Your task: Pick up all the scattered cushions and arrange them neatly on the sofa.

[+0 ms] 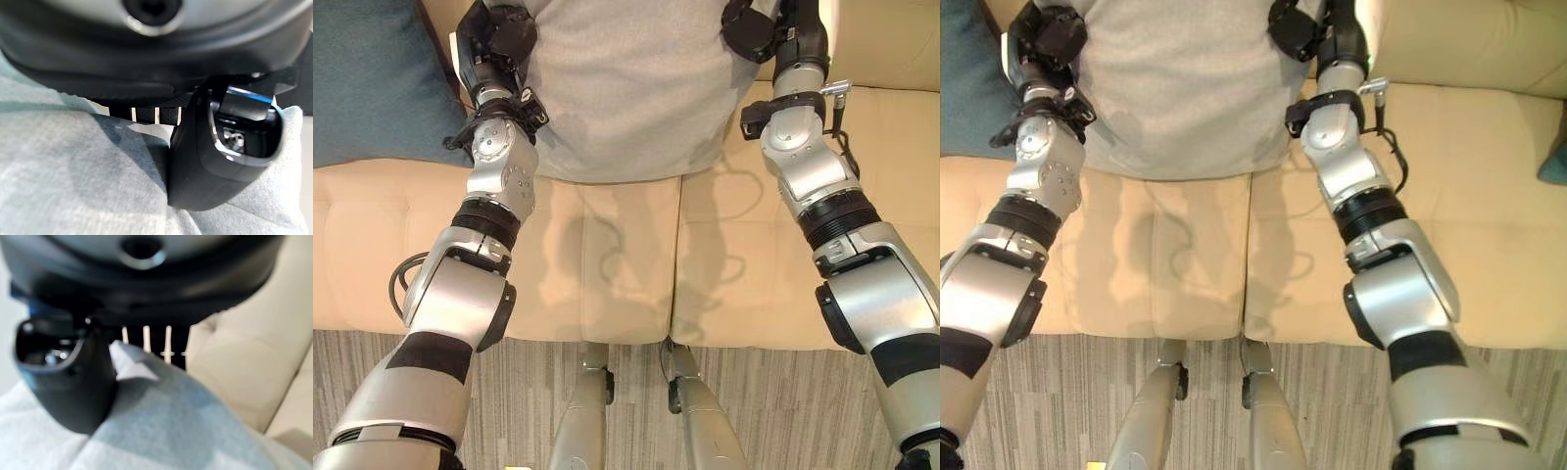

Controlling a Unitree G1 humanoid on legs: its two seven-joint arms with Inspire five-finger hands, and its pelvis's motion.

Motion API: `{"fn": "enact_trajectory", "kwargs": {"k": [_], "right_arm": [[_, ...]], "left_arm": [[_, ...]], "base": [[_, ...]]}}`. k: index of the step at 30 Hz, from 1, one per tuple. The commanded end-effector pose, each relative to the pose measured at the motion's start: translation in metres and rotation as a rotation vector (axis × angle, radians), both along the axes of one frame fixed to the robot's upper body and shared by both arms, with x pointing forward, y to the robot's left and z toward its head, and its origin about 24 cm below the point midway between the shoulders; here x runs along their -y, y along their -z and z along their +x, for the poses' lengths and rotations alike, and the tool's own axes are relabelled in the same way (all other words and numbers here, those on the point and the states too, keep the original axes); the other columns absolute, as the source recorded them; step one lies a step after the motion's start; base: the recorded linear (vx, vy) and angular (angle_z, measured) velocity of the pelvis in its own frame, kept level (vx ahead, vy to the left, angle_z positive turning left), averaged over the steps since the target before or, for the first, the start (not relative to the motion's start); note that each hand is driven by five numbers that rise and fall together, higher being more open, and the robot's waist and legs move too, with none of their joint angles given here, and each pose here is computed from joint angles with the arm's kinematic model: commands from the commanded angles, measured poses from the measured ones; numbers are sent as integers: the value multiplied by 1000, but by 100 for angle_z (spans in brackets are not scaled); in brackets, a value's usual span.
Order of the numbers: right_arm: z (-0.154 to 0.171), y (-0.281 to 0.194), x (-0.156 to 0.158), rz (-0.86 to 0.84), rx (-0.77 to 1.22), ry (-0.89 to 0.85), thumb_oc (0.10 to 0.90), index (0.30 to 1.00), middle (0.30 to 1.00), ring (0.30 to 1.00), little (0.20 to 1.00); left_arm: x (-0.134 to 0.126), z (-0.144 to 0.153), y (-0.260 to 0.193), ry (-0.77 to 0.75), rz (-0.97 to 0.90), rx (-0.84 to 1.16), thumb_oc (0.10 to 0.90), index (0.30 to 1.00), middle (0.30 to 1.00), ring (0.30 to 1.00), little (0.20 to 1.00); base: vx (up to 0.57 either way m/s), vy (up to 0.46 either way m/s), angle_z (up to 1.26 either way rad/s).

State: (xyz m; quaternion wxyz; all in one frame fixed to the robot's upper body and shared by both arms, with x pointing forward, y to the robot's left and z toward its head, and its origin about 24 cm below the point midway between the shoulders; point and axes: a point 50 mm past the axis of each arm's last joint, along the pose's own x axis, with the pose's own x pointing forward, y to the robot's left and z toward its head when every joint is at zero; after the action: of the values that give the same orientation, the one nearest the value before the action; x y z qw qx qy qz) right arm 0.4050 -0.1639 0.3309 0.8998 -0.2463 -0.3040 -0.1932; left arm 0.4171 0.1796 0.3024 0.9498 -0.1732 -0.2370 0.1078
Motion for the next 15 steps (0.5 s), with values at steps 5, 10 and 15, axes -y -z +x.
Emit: {"fn": "enact_trajectory", "kwargs": {"k": [5, 10, 15], "right_arm": [[-61, -124, -11, -122, 502, 70, 400, 300, 300, 300, 300], [-58, -124, -3, -149, 456, 102, 400, 300, 300, 300, 300], [-43, -113, -4, -203, 338, 111, 800, 900, 900, 900, 900]], "left_arm": [[66, -42, -119, 213, 216, 450, 400, 300, 300, 300, 300], [60, -41, -127, 160, 283, 425, 591, 587, 587, 587, 587], [33, -25, -112, 26, 386, 256, 800, 900, 900, 900, 900]], "base": [[48, 23, -3], [14, 4, -7], [1, 2, -5]]}}
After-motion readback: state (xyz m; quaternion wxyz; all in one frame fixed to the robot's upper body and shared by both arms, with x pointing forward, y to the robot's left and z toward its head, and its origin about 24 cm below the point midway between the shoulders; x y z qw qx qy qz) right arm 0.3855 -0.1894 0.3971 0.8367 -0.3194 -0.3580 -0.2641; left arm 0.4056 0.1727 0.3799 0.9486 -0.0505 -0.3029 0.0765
